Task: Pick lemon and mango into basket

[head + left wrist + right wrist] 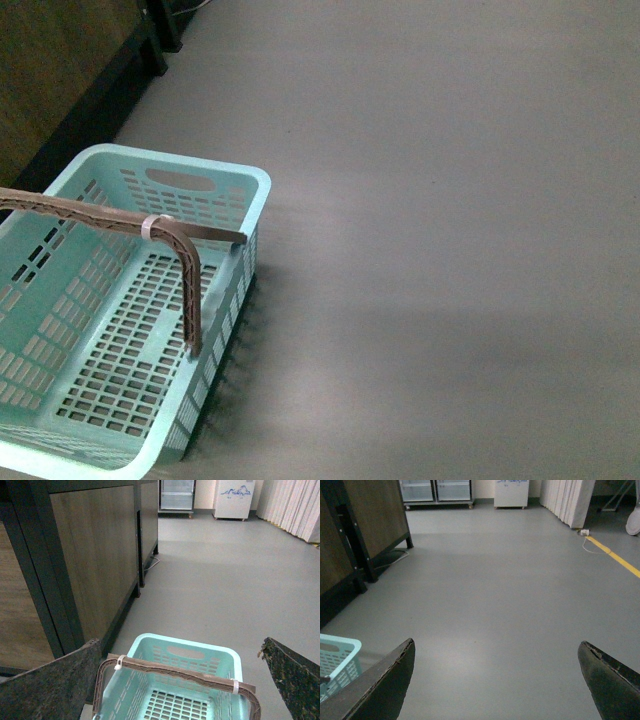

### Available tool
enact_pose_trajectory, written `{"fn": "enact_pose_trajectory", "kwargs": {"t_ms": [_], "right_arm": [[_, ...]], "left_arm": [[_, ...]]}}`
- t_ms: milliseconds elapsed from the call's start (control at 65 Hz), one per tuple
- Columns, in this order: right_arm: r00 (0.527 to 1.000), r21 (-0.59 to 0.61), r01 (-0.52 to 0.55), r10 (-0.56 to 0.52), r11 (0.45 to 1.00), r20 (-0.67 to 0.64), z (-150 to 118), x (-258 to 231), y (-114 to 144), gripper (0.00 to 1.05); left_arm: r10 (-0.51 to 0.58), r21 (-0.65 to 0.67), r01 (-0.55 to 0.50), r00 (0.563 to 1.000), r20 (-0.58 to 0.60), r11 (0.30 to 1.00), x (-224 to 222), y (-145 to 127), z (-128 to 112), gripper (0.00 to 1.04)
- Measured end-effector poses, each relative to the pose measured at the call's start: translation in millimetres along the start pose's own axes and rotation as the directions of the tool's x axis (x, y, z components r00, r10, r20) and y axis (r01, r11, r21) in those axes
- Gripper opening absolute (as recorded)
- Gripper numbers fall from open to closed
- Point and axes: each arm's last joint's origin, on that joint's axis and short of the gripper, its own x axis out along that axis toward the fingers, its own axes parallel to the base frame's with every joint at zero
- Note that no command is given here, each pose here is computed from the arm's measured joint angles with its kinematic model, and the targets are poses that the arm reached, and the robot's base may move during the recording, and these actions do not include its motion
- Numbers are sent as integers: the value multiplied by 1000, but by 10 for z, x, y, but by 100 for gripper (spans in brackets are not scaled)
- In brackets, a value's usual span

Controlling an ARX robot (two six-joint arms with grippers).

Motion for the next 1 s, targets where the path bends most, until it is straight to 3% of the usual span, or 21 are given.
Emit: {"fn": "enact_pose_trajectory", "kwargs": {"t_ms": [215, 246, 261, 292, 369, 538, 723, 1000], "right_arm": [[1000, 0, 0, 0, 1000, 0, 0, 0, 0, 96], [1000, 0, 0, 0, 1000, 0, 0, 0, 0, 96], [1000, 0, 0, 0, 1000, 0, 0, 0, 0, 96], [1000, 0, 0, 0, 1000, 0, 0, 0, 0, 96], [1000, 0, 0, 0, 1000, 0, 0, 0, 0, 96], [1000, 0, 0, 0, 1000, 0, 0, 0, 0, 96], [1000, 0, 0, 0, 1000, 0, 0, 0, 0, 96], [1000, 0, 0, 0, 1000, 0, 0, 0, 0, 96]], "left_arm": [[-3, -8, 3, 1000, -19, 1000, 2, 1, -8, 98], [-63, -110, 43, 981, -182, 993, 1, -4, -8, 98], [-89, -175, 39, 953, -289, 984, 7, -4, -4, 98], [-120, -277, 7, 911, -395, 961, 13, -3, -10, 98], [-169, -464, -69, 876, -452, 883, 42, 6, 31, 98], [-172, -688, -236, 866, -469, 686, 229, 107, 145, 98], [-115, -739, -401, 835, -537, 542, 603, 233, -63, 98], [-58, -716, -554, 773, -632, 426, 1269, 327, -563, 98]]}}
